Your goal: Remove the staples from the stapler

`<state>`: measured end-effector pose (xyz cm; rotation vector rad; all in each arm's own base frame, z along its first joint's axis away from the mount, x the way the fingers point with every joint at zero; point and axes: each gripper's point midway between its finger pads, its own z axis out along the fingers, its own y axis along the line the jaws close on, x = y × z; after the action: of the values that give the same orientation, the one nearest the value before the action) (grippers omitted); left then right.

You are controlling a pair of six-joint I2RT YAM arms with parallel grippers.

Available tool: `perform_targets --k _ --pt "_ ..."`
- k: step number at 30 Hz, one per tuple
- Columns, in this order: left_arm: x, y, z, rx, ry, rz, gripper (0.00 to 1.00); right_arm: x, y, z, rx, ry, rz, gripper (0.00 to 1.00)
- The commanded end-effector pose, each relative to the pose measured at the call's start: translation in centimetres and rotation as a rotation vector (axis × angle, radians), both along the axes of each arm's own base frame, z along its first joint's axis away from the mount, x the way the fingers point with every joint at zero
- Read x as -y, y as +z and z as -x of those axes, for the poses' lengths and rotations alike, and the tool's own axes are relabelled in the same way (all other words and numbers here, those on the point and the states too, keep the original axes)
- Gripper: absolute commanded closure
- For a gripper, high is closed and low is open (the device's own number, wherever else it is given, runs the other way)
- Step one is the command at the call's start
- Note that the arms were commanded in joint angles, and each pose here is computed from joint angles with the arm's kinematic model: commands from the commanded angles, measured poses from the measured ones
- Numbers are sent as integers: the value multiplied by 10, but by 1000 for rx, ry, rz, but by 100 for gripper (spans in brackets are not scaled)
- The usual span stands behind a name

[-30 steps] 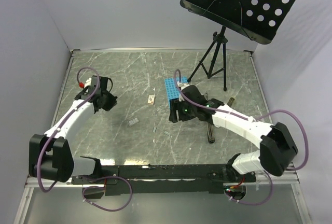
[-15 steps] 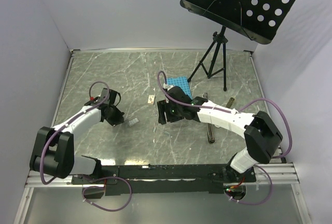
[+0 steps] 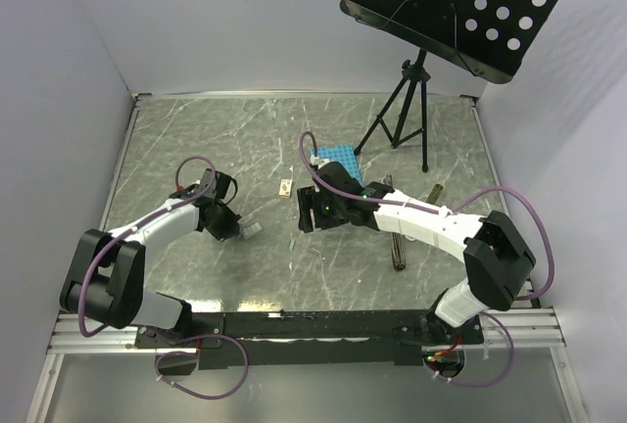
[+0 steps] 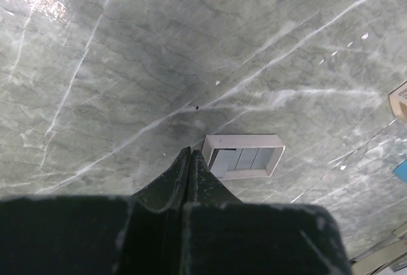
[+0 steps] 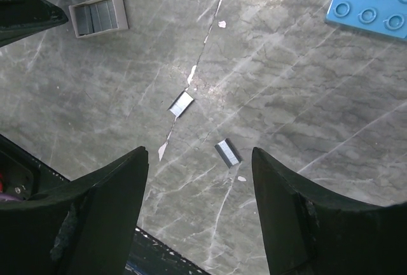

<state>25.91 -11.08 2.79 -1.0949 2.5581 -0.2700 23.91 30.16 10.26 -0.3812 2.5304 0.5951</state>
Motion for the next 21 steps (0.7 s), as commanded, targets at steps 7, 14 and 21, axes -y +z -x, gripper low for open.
perform_targets --k 7,14,21 --pt "5 -4 -8 56 47 40 99 10 28 -7 62 -99 -38 26" --pt "29 4 -9 97 25 101 99 18 27 -6 74 -131 -38 25" --pt "26 31 3 122 96 107 99 14 26 -5 44 -161 -42 28"
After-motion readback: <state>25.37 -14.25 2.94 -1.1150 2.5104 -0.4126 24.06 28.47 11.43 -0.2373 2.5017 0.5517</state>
